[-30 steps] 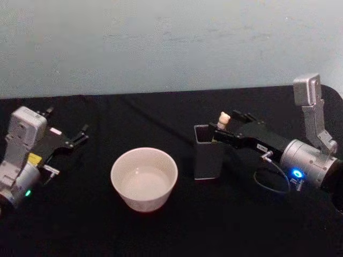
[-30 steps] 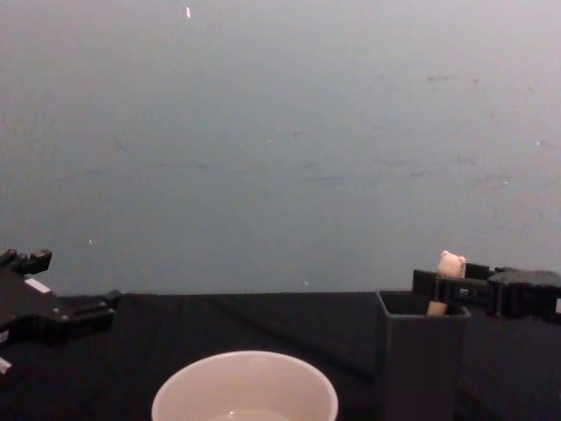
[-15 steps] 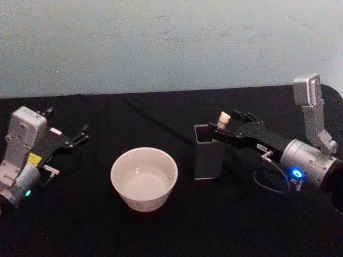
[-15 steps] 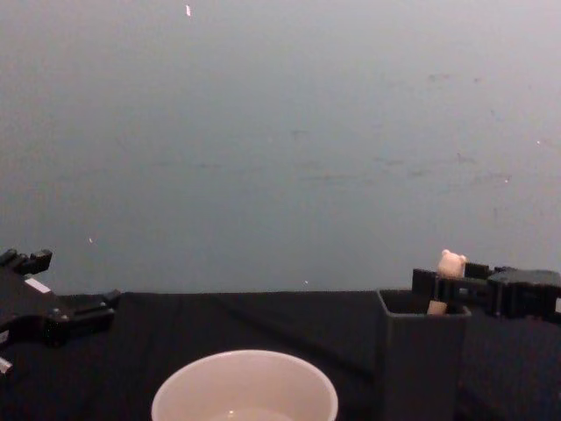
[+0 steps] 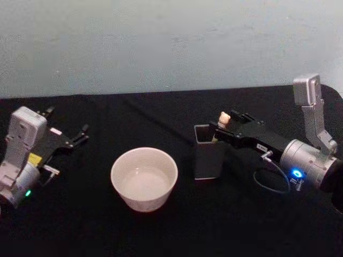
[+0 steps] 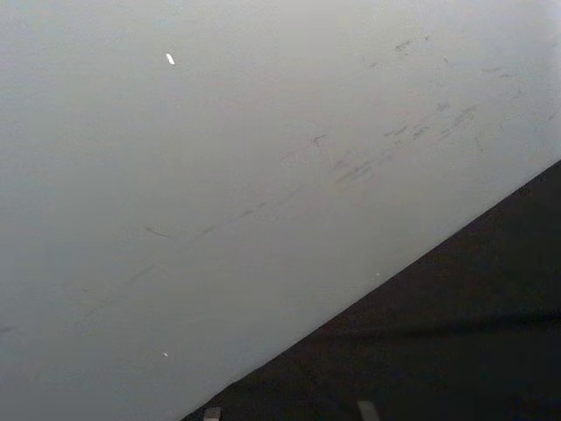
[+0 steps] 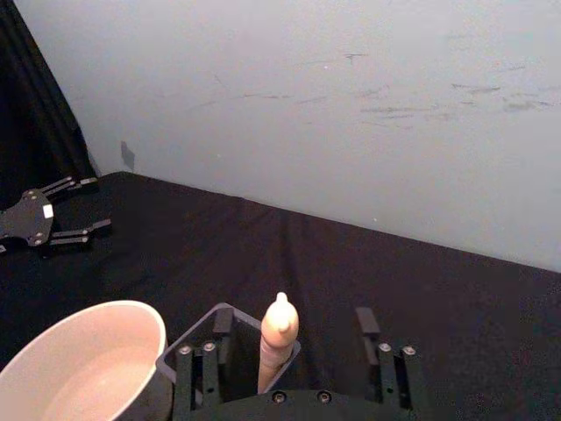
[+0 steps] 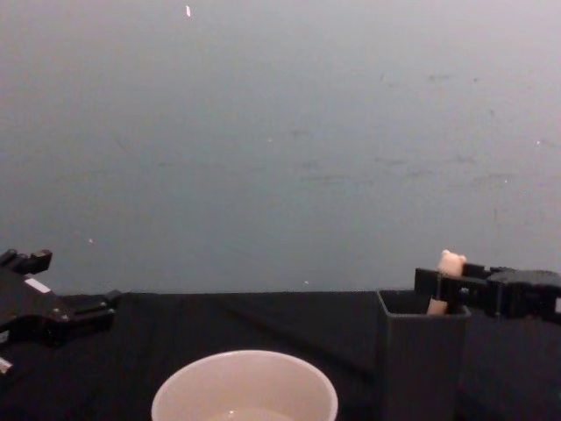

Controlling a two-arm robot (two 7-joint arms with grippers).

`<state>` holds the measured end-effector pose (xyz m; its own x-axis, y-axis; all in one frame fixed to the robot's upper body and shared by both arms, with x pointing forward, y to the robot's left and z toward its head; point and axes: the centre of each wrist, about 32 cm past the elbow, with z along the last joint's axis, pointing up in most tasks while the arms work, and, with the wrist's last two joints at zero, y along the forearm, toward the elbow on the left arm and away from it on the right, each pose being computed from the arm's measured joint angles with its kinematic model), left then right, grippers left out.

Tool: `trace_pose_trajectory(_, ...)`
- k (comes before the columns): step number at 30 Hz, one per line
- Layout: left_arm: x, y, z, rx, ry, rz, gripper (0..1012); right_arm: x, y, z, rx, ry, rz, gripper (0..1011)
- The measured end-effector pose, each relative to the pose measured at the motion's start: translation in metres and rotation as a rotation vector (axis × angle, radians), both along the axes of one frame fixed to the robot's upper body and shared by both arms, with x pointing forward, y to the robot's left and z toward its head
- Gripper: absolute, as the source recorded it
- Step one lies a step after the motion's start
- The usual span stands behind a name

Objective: Pick up the stirring spoon with one hand, stir inside the cup, then place it back in its original position.

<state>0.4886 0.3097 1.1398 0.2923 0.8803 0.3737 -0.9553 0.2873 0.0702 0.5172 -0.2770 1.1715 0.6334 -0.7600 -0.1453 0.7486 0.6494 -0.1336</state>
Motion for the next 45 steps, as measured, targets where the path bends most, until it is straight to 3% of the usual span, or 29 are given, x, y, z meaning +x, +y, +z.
trace_pose_trajectory(14,0.0000,0.0000,0.0000,0.000,0.000,0.000,1001,0.0000,0.0000,0.0000,0.000,0.000,0.000,477)
trace_pose_trajectory(15,0.0000,0.0000,0.0000,0.000,0.000,0.000,1001,0.0000,0.0000,0.0000,0.000,0.000,0.000,405)
trace_pose_trajectory(21,0.0000,0.0000,0.0000,0.000,0.000,0.000,1001,0.0000,0.0000,0.0000,-0.001,0.000,0.000,218)
trace_pose_trajectory(45,0.0000,0.0000,0.0000,0.000,0.000,0.000,1001,0.0000,0.0000,0.0000,-0.001,0.000,0.000,213)
